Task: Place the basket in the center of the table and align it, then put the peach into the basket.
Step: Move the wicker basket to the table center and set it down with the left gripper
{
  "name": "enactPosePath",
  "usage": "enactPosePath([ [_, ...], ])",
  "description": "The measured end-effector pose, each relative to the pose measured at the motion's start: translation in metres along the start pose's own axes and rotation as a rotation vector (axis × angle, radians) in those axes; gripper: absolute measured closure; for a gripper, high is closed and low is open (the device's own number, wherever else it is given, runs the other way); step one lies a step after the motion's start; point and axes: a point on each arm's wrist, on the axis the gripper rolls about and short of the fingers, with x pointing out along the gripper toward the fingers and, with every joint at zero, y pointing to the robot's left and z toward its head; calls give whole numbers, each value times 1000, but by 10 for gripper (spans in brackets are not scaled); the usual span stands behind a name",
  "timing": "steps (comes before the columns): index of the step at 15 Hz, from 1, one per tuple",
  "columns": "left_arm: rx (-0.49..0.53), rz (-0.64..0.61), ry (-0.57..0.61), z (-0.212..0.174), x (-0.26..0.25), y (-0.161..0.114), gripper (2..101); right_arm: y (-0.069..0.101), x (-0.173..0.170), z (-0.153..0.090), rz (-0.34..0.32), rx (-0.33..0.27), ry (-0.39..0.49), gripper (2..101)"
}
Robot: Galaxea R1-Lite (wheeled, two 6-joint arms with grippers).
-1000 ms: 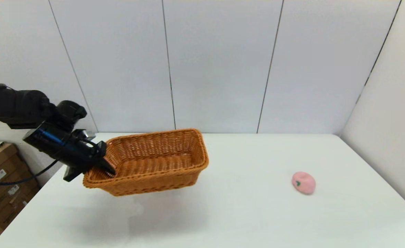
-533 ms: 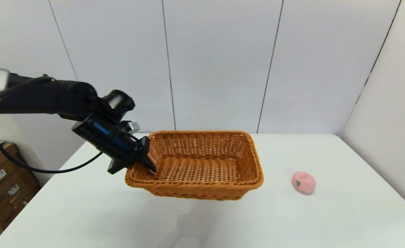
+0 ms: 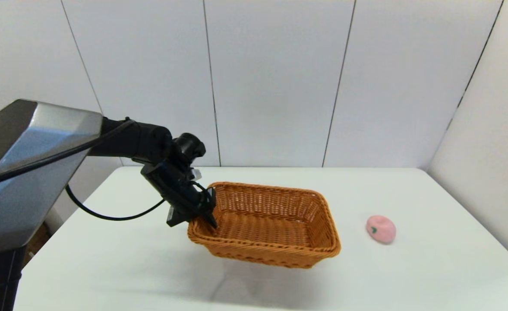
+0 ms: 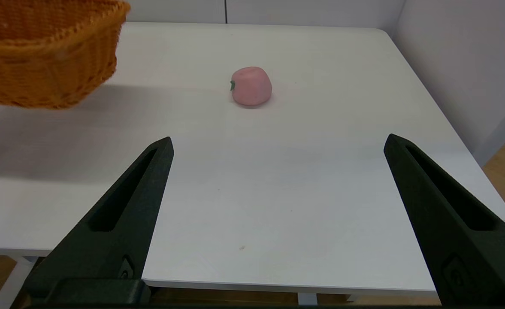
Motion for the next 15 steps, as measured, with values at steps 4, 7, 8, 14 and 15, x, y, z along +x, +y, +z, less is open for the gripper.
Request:
enactPosePath([
  [4,-30,30,0,12,22,8,839,0,0,0,0,0,0,50],
  [7,-45,42,10,15,30,11,839,0,0,0,0,-1,0,50],
  [8,-51,52,9,15,32,12,840,0,0,0,0,-2,1,50],
  [14,-49,84,-9,15,33,12,479,0,0,0,1,-2,1,50],
  [15,-45,80,-17,14,29,10,430,0,0,0,0,-1,1,50],
])
